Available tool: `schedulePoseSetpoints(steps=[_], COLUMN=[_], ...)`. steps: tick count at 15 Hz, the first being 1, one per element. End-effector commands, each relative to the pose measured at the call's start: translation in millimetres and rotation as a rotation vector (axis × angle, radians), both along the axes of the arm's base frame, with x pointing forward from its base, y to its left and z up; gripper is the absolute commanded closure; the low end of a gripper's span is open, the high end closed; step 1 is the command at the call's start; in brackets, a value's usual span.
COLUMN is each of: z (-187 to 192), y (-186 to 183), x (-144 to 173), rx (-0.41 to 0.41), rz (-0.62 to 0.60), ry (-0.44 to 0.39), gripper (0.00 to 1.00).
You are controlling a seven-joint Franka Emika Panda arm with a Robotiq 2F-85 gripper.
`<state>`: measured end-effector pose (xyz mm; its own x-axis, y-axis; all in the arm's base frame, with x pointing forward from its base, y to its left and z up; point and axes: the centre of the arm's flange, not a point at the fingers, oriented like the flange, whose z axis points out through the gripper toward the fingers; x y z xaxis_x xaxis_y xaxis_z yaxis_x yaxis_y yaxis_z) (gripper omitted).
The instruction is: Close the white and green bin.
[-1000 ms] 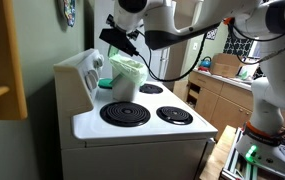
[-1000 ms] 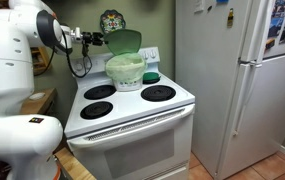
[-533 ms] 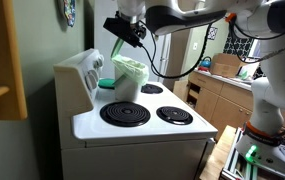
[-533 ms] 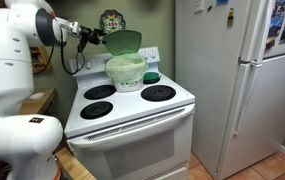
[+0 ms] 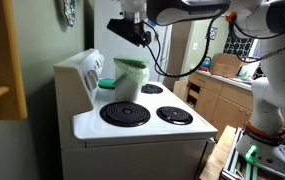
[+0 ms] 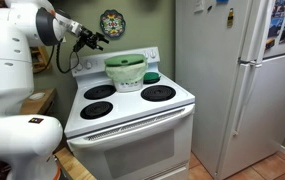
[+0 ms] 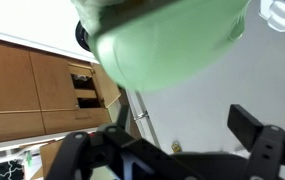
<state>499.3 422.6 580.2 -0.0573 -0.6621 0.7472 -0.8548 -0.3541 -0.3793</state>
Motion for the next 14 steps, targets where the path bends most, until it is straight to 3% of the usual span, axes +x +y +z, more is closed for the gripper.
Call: schedulePoseSetpoints(steps=[1,7,11,13,14], z=[7.6,19.9,29.3,31.2,35.3], y=[-2.6,-7.4,-2.8,-1.8,9.9], x=[-10.9,-20.4,-22.7,-22.4,-12.7], rx=[0.080,0.087,0.173,0.166,0.148], rz=[-0.026,0.043,0.158,0.200,0.158], ry=[0.041,0.060,0.026,0.045,0.017], gripper=[0.00,0.00,0.00,0.00,0.00])
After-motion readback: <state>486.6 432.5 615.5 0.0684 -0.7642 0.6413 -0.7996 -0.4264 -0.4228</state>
